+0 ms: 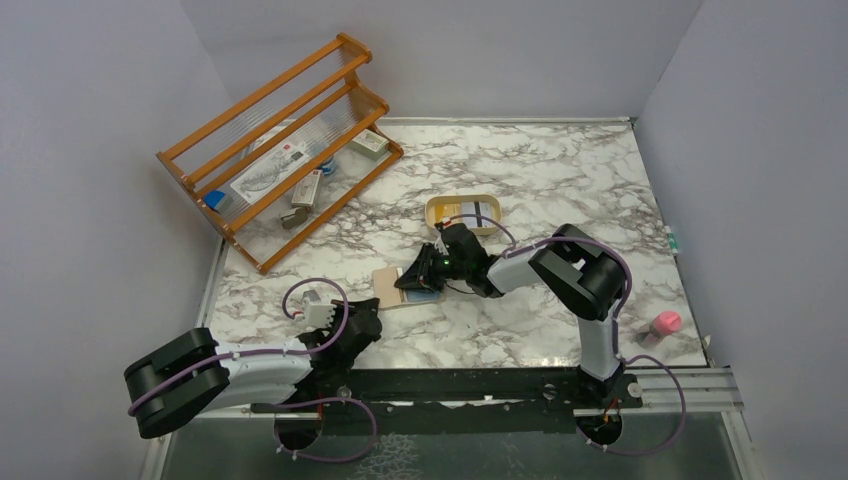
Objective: Take the credit cards out of the card holder
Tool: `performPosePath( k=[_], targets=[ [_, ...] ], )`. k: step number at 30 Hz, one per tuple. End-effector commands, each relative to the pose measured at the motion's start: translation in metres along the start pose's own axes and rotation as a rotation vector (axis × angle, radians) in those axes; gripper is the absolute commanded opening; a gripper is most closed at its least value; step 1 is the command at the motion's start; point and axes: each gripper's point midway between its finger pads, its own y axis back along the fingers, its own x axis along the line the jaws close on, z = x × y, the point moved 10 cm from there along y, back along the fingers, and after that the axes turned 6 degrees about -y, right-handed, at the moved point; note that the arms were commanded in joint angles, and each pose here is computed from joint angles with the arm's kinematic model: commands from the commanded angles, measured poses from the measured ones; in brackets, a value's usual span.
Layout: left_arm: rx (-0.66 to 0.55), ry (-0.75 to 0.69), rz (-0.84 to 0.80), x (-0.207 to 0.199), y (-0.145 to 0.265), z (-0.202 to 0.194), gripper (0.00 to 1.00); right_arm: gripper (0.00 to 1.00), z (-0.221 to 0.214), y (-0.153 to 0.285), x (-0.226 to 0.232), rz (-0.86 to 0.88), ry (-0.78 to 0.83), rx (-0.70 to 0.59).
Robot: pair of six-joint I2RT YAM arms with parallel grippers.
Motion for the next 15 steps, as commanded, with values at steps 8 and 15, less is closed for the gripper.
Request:
performPosePath(
  k=[8, 15],
  targets=[
    [0.045, -0.159, 0.153, 0.048, 0.003, 0.004, 0.00, 0.02, 0.006, 0.001, 0.017, 0.129, 0.017, -0.048],
    [0.047, -0.161, 0.154, 0.049, 0.003, 0.004, 0.00, 0.01, 0.010, 0.005, 0.022, 0.168, 0.018, -0.091]
  ],
)
